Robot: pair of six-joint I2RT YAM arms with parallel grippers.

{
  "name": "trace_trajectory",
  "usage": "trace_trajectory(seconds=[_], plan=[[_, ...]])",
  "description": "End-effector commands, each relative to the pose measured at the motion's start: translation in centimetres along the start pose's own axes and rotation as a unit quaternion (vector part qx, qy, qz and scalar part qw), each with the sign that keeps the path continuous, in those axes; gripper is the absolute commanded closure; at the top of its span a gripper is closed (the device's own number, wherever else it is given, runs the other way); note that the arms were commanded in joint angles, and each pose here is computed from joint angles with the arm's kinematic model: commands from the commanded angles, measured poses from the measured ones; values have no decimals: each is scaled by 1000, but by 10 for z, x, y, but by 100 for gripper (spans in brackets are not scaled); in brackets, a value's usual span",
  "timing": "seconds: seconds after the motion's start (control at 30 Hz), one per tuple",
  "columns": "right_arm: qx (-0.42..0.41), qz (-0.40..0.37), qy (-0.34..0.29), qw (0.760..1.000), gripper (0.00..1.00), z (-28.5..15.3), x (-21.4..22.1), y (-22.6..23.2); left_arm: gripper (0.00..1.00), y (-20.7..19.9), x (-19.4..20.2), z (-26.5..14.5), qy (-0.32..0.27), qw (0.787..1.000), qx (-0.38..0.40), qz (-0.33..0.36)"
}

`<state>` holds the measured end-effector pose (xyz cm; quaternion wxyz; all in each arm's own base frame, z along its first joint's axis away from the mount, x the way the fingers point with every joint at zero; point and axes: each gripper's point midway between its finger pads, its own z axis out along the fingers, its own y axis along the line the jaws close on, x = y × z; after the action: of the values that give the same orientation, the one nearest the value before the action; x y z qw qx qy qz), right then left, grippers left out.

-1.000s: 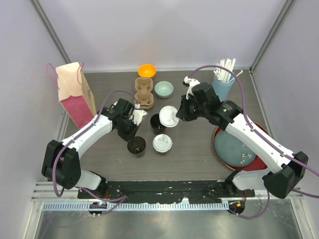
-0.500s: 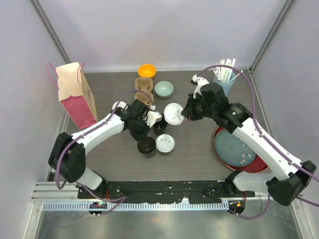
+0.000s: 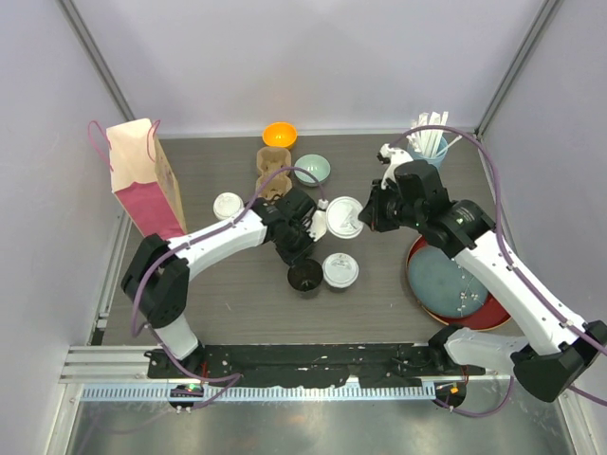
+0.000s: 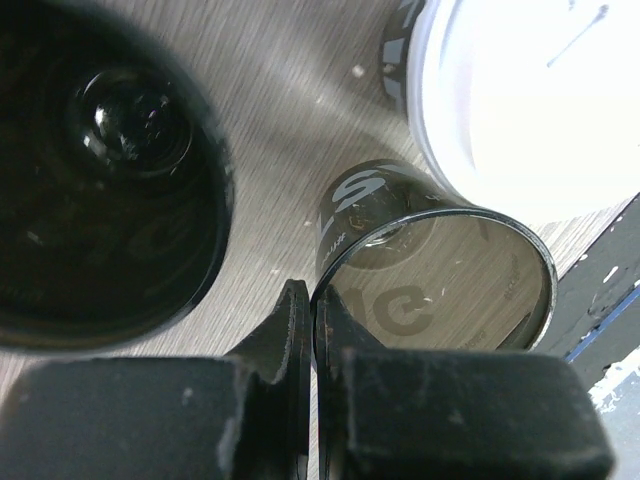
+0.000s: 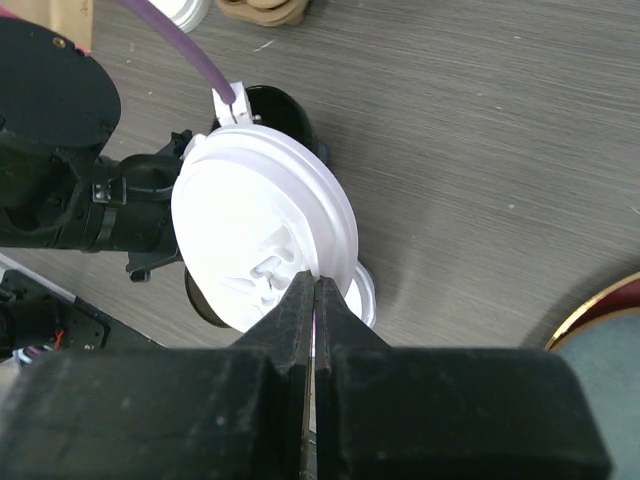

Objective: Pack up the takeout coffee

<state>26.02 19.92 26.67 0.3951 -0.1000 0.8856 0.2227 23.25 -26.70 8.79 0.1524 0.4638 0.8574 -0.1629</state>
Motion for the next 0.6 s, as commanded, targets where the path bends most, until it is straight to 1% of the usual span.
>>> trace_trajectory(seconds=[0.0, 0.23, 0.33, 0.37, 0.43, 0.47, 0.5, 0.57], plan=[[41, 4, -27, 999, 99, -20, -10, -21, 100, -8, -28, 5, -21, 1000, 2, 20], [57, 13, -37, 998, 99, -32, -10, -35, 100, -14, -48, 12, -17, 999, 5, 37], [47, 3, -33, 998, 99, -33, -8, -32, 100, -12, -38, 10, 5, 999, 4, 49], [18, -3, -20, 1000, 99, -31, -3, -23, 100, -13, -31, 4, 16, 998, 2, 53], [-6, -14, -5, 1000, 99, -29, 3, -15, 100, -11, -16, 0, 34, 997, -1, 66], [-10, -17, 3, 1000, 99, -27, 5, -14, 100, -12, -6, -3, 48, 997, -1, 68], [-9, -19, 11, 1000, 99, -24, 8, -15, 100, -12, -3, -10, 46, 996, -5, 71], [-12, -22, 18, 1000, 99, -22, 11, -15, 100, -12, 14, -14, 64, 995, -5, 72]])
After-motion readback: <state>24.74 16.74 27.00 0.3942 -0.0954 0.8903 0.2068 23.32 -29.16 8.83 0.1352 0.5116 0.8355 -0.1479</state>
